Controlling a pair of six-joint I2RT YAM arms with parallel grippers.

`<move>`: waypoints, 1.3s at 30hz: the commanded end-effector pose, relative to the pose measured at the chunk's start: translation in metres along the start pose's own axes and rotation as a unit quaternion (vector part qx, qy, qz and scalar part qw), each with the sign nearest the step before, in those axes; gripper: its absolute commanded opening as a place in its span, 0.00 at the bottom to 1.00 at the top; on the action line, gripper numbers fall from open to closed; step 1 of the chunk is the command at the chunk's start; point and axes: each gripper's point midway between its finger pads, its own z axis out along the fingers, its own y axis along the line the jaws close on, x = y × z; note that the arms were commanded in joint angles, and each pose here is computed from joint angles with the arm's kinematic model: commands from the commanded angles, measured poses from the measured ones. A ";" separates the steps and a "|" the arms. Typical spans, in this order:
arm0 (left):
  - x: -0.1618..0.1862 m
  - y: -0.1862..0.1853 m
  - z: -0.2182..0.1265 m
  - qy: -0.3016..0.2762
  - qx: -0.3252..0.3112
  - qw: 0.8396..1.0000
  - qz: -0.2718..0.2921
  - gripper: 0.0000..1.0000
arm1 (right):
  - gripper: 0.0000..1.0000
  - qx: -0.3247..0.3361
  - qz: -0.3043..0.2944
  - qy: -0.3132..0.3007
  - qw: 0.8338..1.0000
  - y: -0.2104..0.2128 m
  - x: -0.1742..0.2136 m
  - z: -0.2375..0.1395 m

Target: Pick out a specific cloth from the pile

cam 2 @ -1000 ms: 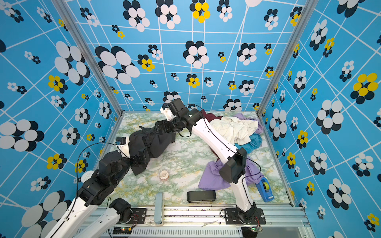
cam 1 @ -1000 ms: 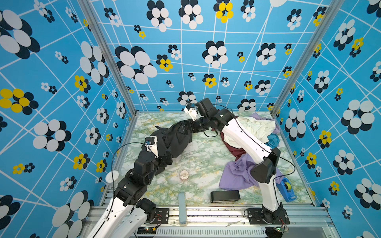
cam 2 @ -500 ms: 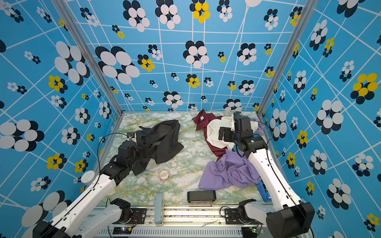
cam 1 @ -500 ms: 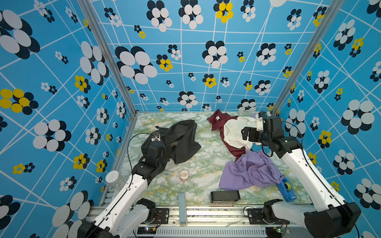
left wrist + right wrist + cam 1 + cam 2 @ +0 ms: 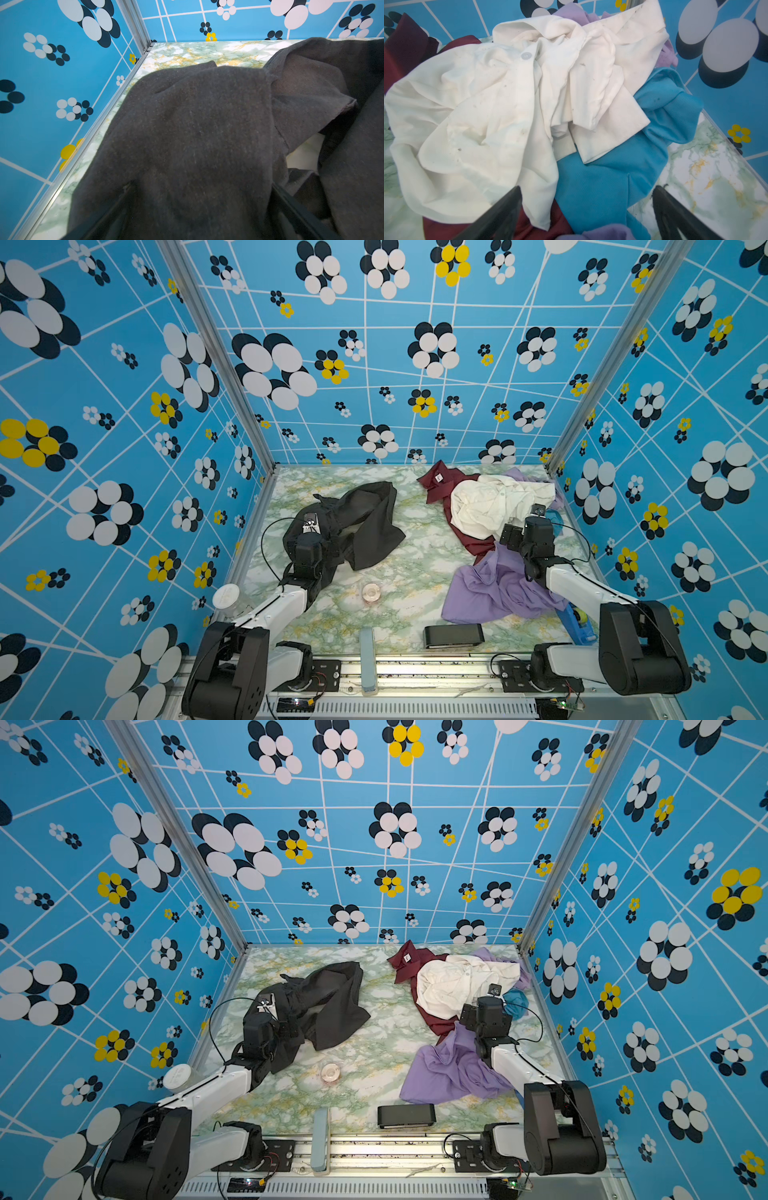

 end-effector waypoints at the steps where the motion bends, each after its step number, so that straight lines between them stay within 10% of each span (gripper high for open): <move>1: -0.015 -0.001 0.006 -0.057 0.008 0.998 0.002 0.99 | 0.99 0.001 0.011 -0.101 0.995 0.002 -0.047 -0.001; 39: 0.000 0.005 0.042 -0.057 0.027 0.997 -0.033 0.99 | 0.99 -0.099 -0.037 -0.096 0.990 0.019 0.009 0.022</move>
